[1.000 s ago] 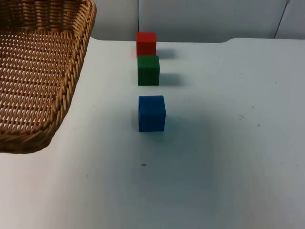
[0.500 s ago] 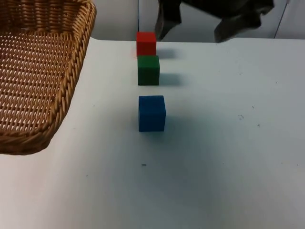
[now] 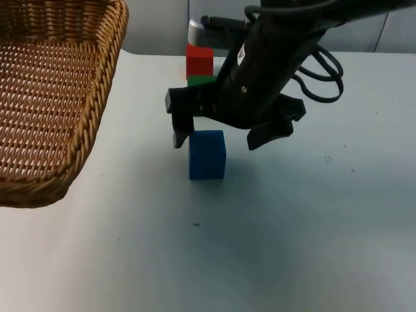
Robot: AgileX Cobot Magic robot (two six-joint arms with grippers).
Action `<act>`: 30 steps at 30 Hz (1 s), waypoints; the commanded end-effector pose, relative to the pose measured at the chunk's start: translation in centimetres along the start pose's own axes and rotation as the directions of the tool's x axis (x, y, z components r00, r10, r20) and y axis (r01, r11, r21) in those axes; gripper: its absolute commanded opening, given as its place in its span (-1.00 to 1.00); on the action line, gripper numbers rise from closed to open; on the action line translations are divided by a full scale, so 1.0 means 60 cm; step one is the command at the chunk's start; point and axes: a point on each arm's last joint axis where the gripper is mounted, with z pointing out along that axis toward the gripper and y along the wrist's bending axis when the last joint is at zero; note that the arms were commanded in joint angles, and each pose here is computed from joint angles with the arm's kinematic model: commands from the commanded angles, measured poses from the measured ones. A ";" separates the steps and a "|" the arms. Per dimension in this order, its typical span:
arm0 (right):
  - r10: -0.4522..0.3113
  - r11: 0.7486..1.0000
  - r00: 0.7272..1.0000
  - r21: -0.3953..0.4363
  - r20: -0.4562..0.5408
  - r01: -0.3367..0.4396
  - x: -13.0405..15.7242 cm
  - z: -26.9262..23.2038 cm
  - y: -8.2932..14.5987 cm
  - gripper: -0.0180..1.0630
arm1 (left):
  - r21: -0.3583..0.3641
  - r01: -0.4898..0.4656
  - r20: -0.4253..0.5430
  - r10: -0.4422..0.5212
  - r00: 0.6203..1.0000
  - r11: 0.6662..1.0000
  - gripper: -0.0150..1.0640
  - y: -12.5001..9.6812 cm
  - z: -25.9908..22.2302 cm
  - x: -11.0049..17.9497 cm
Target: Pick up the basket with the left hand and place the blue cube into the basket with the right hand.
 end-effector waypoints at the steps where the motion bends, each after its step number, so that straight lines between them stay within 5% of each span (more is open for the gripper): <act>1: 0.024 1.000 0.999 -0.011 0.026 -0.023 -0.008 0.009 0.004 0.96 | 0.030 0.015 0.028 -0.016 0.999 0.999 -0.97 -0.008 -0.003 -0.003; 21: 0.036 0.999 0.998 -0.010 0.042 -0.035 -0.020 0.076 0.006 0.80 | 0.027 0.015 0.031 -0.016 0.999 1.000 -0.97 -0.008 -0.003 -0.003; 24: 0.027 1.000 0.998 -0.007 0.050 -0.026 -0.020 0.078 0.005 0.66 | 0.027 0.015 0.031 -0.016 0.999 1.000 -0.97 -0.008 -0.003 -0.003; 28: 0.062 0.998 0.997 0.018 0.054 -0.063 -0.020 0.082 0.001 0.14 | 0.027 0.015 0.031 -0.016 0.999 1.000 -0.97 -0.008 -0.003 -0.003; 30: 0.069 0.997 0.996 0.025 0.053 -0.070 -0.019 0.081 0.000 0.03 | 0.026 0.015 0.032 -0.016 0.999 1.000 -0.97 -0.007 -0.003 -0.003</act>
